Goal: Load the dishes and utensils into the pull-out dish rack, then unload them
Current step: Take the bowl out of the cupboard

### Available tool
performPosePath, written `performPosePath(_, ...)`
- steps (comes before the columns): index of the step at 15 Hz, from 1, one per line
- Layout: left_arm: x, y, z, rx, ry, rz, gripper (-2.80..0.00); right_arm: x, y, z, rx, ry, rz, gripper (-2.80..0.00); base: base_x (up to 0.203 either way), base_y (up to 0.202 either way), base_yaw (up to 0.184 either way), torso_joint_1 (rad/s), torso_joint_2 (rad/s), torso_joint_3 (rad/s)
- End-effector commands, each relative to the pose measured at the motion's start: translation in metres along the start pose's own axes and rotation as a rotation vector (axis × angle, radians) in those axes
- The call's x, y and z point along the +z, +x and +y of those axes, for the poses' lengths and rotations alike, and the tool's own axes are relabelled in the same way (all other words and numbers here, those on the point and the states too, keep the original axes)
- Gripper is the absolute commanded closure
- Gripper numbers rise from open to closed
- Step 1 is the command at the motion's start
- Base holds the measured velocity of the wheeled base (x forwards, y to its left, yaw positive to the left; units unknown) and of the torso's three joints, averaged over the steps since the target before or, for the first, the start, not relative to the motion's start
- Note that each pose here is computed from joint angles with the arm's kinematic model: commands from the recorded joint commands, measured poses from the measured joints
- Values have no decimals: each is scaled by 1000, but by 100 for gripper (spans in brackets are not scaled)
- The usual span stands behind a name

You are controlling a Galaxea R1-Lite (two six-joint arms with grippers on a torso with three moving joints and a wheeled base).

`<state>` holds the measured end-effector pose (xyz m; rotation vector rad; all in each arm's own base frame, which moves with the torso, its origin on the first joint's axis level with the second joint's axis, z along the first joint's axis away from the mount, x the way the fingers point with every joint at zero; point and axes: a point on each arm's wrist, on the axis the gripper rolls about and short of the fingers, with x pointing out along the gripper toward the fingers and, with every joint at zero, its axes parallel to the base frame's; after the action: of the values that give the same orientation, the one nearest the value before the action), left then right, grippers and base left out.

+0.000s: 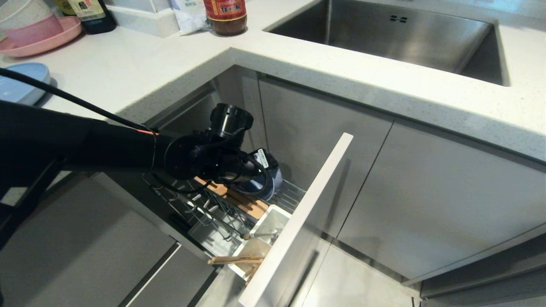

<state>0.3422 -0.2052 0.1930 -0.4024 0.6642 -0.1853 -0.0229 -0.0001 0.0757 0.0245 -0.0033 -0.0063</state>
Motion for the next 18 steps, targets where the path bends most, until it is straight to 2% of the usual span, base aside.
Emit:
performPosePath(1,1,-1,0,0,-3,-2,0,0,0,0,0,0,-1,0,0,0,0,0,0,0)
performPosePath(12,2,-11,-4,-16,-3,-10,0,0,0,0,0,0,-2,0,0,0,0,0,0,0)
performPosePath(18,18,-48,-8,-65,-22,-79,0,0,0,0,0,0,-2,0,0,0,0,0,0,0)
